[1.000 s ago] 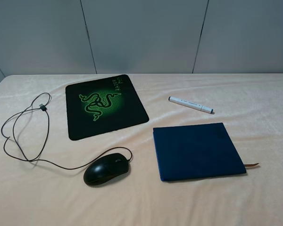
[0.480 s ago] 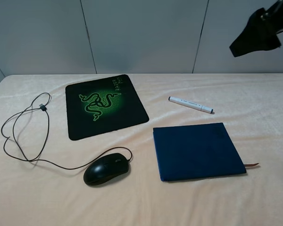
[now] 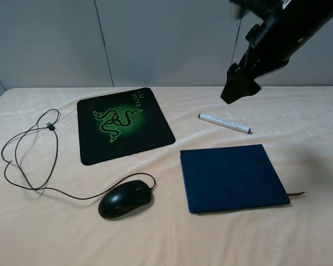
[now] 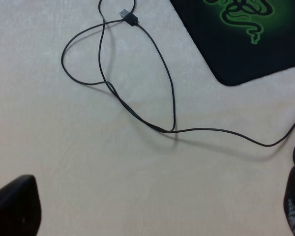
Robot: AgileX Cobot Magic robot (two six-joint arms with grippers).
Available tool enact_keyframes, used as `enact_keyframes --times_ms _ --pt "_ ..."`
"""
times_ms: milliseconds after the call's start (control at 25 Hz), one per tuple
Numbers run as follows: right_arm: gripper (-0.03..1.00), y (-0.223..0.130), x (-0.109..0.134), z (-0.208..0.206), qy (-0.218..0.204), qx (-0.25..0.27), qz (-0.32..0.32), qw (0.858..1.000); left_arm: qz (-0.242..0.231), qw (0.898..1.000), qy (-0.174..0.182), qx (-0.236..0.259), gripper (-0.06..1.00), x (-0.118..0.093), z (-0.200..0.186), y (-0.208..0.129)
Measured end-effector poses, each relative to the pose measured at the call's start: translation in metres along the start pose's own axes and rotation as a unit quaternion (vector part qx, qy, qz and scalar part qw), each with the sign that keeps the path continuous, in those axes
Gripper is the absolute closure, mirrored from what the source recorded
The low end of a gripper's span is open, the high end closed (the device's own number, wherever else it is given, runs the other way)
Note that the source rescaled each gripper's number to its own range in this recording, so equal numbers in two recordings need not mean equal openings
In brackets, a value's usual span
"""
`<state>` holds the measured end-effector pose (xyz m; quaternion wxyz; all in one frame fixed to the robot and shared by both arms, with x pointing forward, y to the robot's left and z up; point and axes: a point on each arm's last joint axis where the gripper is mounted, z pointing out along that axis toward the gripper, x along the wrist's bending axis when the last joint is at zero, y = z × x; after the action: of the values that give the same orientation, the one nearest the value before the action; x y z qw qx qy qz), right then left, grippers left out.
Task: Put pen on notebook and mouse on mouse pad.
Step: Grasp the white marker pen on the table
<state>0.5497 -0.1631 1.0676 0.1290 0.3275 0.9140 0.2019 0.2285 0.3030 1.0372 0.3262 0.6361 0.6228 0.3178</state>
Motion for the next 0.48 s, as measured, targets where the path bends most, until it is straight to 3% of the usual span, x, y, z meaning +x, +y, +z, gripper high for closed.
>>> enact_keyframes --times_ms 480 --pt "-0.03 0.031 -0.028 0.070 0.022 0.058 -0.024 0.998 0.000 1.000 0.000 0.000 -0.06 0.000 0.000 0.000"
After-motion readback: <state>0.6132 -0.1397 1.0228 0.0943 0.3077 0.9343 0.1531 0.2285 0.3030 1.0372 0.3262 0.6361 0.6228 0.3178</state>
